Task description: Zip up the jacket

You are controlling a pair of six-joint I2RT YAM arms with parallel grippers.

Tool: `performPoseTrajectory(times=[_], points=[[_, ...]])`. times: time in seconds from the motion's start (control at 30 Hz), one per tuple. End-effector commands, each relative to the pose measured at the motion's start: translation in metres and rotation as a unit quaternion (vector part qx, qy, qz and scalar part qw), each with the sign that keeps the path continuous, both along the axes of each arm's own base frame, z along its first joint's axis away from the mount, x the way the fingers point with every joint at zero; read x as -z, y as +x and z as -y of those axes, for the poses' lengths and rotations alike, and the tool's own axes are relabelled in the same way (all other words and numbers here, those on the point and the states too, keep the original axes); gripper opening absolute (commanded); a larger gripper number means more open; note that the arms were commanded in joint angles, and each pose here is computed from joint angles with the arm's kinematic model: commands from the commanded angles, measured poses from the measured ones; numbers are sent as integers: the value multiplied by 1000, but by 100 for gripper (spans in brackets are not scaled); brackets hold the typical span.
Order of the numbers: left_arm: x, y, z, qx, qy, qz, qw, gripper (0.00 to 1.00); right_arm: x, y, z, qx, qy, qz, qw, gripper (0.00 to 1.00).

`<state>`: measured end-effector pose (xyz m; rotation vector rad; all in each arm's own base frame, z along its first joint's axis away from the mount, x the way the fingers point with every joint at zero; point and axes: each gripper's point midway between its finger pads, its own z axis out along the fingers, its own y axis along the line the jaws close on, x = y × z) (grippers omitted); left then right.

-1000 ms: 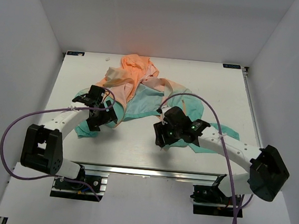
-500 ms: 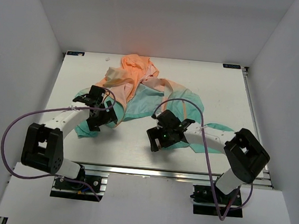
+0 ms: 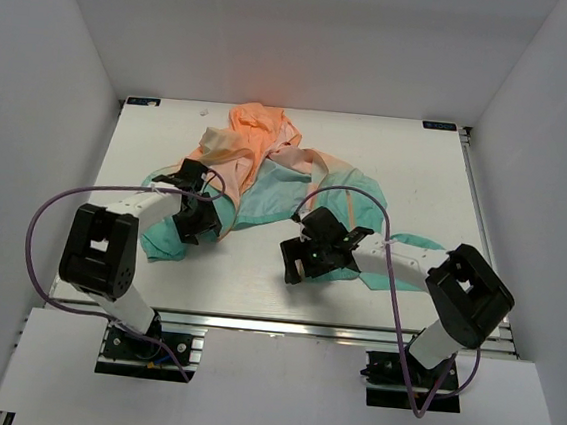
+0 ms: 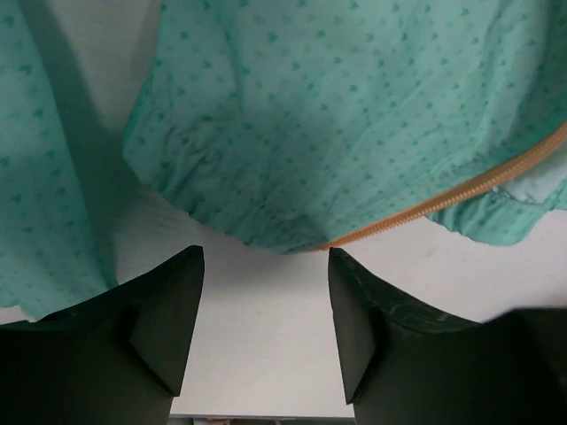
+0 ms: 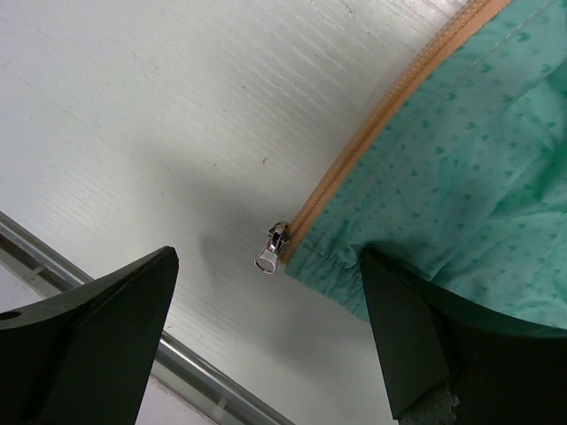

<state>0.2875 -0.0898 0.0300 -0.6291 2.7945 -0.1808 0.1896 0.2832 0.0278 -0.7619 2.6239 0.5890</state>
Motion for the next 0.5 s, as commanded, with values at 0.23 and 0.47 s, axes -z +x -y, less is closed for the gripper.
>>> performPoseTrajectory(times=[0.23, 0.47], points=[[6, 20, 10, -1, 8, 9, 1000, 35, 8, -14, 7, 4, 7, -26, 1000, 89], [-10, 13, 14, 4, 3, 30, 1000, 0, 9, -18, 6, -1, 17, -29, 999, 89]])
